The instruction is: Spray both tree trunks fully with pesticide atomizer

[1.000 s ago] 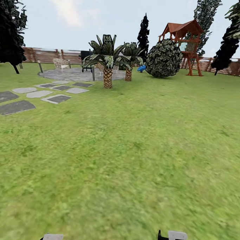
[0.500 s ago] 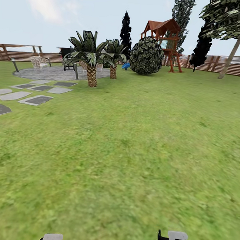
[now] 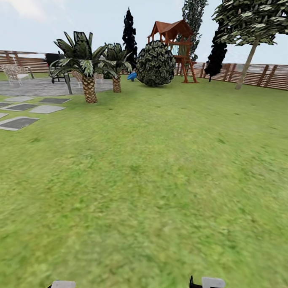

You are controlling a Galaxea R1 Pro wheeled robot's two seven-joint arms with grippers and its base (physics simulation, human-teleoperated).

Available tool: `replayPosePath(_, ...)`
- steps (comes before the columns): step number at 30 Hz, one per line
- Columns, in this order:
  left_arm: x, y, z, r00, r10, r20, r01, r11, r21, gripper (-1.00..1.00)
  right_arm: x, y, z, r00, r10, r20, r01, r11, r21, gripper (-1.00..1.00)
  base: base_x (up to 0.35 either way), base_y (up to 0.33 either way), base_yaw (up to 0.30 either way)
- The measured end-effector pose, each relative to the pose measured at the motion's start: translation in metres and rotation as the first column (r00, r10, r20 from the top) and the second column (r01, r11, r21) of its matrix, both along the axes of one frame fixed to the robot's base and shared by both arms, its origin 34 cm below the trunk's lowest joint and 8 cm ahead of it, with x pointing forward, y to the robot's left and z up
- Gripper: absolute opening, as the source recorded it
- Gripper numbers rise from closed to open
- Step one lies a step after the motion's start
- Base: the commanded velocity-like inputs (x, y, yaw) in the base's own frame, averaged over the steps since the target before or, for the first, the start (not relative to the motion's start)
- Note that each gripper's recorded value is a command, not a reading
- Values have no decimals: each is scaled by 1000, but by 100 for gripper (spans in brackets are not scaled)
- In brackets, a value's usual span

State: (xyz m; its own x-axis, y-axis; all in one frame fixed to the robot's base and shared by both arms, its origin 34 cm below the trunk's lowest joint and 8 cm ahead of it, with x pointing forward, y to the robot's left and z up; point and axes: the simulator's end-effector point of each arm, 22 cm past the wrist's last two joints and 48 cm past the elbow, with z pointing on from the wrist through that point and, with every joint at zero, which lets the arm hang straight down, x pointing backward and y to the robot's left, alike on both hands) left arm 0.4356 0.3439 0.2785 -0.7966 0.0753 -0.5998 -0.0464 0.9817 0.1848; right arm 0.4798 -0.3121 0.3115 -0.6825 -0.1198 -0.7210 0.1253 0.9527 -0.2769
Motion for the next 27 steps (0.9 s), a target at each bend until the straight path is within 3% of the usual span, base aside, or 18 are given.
replayPosePath(27,-7,-3,-7,1000,-2,-20,2,1000,-3,-100,-6,0,-8,1000,-1,-21,1,1000,-1,100,0,0,-282)
